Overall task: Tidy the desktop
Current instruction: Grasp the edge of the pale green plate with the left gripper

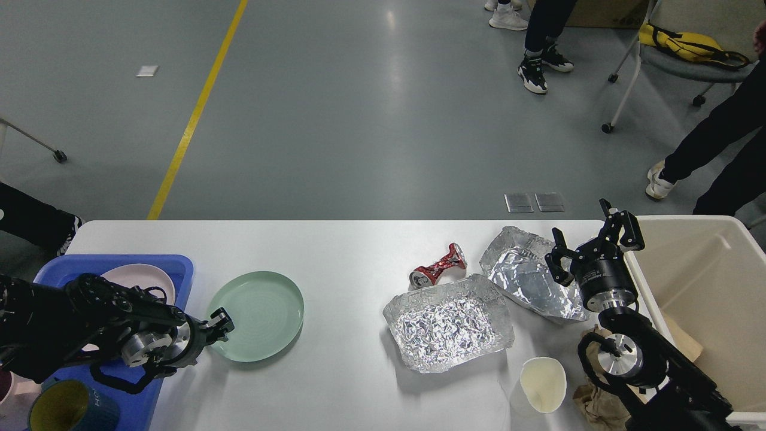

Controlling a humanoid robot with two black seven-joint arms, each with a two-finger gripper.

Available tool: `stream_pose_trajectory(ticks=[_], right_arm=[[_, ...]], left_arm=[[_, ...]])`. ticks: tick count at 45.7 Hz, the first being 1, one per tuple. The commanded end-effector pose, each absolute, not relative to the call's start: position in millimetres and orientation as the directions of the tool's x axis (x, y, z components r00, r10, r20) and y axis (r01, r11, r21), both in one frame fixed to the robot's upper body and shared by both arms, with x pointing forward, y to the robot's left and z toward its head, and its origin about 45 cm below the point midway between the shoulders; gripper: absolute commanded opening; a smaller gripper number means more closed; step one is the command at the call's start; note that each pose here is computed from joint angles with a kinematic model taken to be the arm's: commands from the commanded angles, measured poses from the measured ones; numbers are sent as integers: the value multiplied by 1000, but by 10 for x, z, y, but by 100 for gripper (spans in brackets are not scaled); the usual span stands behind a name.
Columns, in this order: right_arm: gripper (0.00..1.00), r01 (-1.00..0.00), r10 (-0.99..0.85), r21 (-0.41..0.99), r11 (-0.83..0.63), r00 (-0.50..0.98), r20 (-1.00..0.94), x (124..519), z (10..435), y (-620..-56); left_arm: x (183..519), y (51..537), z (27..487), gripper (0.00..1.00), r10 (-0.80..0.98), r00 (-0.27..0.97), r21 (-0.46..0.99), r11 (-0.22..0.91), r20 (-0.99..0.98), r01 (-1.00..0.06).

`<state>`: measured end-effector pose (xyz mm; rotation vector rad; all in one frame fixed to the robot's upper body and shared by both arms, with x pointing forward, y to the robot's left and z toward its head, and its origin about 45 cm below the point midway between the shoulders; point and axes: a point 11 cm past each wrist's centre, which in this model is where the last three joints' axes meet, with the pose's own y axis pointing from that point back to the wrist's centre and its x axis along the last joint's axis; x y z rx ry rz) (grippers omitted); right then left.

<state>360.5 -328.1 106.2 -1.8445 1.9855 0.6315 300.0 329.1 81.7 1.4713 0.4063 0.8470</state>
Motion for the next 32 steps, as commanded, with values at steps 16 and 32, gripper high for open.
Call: stream_pose_trajectory(ticks=[16,32], right_arm=[[100,-996,-836,80,50,-86,-542,3606,1063,-3282],[100,-996,-837,81,49,-85,-541,3606,1062,-3280]], left_arm=[[2966,3253,750,33,705,667,964,-96,242,-248],[2966,3272,725,17,704,665,963,-103,247,-248]])
